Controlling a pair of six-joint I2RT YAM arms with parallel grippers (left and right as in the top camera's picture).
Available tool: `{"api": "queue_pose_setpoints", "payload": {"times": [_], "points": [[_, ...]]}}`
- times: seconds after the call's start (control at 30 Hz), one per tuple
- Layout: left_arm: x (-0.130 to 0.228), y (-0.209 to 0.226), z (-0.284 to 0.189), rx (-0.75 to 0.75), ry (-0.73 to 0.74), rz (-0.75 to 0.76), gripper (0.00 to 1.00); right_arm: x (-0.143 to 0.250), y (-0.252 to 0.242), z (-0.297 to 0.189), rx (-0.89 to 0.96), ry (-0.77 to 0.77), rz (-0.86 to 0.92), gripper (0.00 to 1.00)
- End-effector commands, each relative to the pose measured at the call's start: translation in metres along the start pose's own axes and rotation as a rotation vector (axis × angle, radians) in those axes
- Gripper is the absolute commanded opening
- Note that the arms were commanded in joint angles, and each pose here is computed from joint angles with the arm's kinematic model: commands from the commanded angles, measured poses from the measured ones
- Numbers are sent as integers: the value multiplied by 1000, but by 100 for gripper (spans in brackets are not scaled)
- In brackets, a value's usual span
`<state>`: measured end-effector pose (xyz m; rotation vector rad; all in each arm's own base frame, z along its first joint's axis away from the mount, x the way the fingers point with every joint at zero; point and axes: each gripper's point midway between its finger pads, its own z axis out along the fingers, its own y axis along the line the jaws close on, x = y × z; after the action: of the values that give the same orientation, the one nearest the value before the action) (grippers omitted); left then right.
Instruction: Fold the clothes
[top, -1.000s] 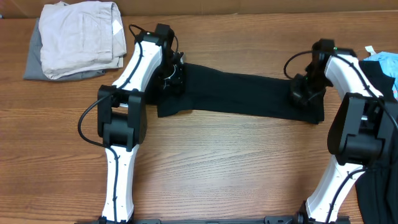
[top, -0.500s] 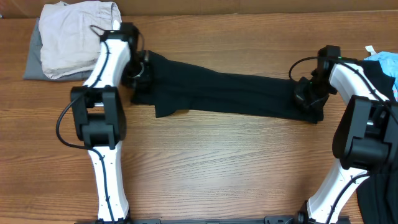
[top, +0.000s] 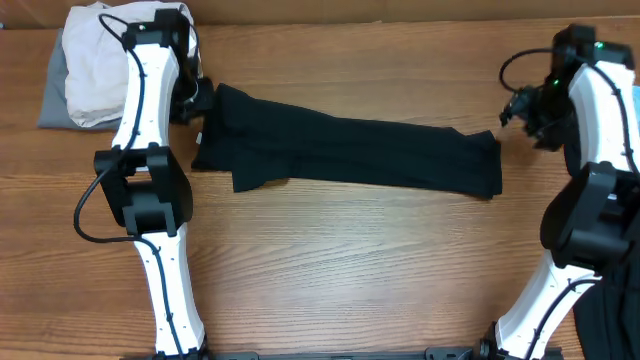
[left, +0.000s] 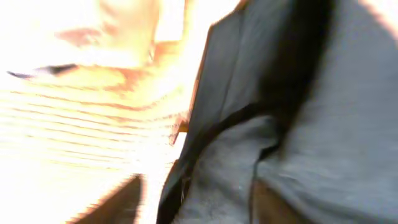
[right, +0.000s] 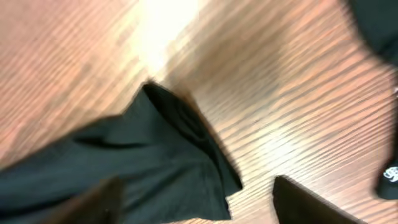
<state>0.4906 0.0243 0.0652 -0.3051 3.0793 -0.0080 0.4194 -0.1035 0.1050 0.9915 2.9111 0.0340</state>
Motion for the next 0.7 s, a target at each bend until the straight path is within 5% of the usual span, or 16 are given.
{"api": "queue_pose_setpoints", "payload": {"times": [0.0,0.13,0.27,0.5,0.63,0.67], "points": [[-7,0,-12,3,-33,-18,100,-13,-20,-14,17,-42,2,93],[-2,0,-6,0,-12,-18,100,-8,-25,13,-48,17,-41,100],[1,1,-2,-2,3,-19,100,20,-4,48,-268,122,-161,100],[-1,-3,-2,18,-3,-19,100,57,-3,98,-351,196,-180,99],[-2,-8,-3,49,-5,-18,100,69,9,100,-442,223,-183,88],[-2,-9,-3,51,-5,-18,100,76,14,102,-468,243,-183,70]]}}
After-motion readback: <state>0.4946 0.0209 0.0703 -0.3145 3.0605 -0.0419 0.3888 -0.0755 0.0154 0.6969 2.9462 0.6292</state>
